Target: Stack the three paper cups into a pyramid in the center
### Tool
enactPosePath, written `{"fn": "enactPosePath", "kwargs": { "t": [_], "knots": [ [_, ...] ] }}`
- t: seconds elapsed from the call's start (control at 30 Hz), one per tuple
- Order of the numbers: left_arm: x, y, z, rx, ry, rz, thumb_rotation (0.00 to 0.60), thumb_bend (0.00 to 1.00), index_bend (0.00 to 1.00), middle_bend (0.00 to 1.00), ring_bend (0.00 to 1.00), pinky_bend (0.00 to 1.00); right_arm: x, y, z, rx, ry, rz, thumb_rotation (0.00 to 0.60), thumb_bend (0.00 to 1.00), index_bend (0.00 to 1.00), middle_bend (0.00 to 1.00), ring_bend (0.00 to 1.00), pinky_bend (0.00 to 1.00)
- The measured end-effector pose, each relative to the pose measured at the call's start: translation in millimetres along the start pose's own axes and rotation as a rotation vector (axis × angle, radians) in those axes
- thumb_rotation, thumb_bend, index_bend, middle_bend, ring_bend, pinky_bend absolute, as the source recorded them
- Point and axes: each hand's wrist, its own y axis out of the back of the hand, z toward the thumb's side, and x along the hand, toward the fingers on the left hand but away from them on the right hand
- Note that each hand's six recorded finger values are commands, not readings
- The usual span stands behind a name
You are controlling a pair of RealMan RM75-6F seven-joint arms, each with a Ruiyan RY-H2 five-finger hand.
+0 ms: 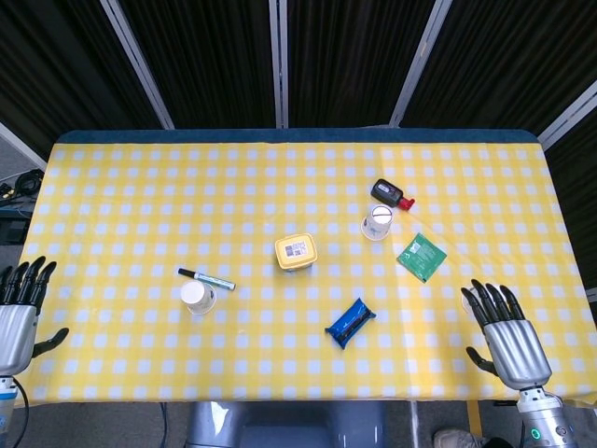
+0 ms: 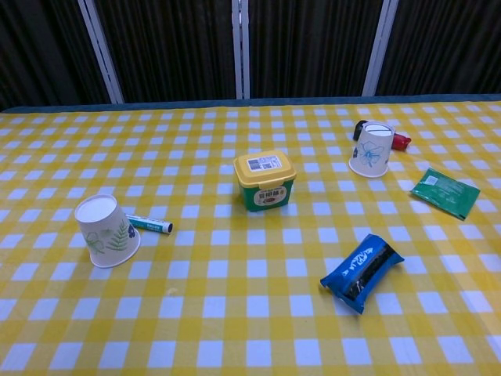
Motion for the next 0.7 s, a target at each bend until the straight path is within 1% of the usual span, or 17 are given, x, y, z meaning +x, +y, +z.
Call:
{"fn": "enactPosePath", "kwargs": {
  "t": [0.1, 0.17, 0.33, 0.57, 0.7],
  "knots": [
    [1, 0, 4, 0.004, -0.017, -0.004, 0.6, 0.16, 0.01, 0.0, 0.0, 0.0, 0, 0, 0, -0.001, 0.0, -0.001, 0.6, 0.12, 0.04, 0.0, 0.0, 0.0],
    [3, -2, 9, 0.005, -0.031, -0.014, 0.6, 0.19, 0.05, 0.0, 0.0, 0.0, 0, 0, 0, -0.002, -0.001, -0.001, 0.6, 0.12, 0.04, 0.0, 0.0, 0.0],
    [12, -7, 24, 0.032, -0.094, -0.054, 0.6, 0.2, 0.11, 0.0, 0.0, 0.0, 0, -1, 0, -0.001, 0.0, 0.003, 0.6, 0.12, 0.04, 0.0, 0.0, 0.0],
    [35, -15, 61, 0.092, -0.222, -0.112, 0.6, 0.21, 0.22, 0.0, 0.0, 0.0, 0, -1, 1, -0.007, 0.001, 0.005, 0.6, 0.12, 0.04, 0.0, 0.0, 0.0],
    [46, -22, 83, 0.125, -0.276, -0.14, 0.6, 0.26, 0.26, 0.0, 0.0, 0.0, 0, 0, 0, -0.012, -0.001, 0.003, 0.6, 0.12, 0.04, 0.0, 0.0, 0.0]
  ]
}}
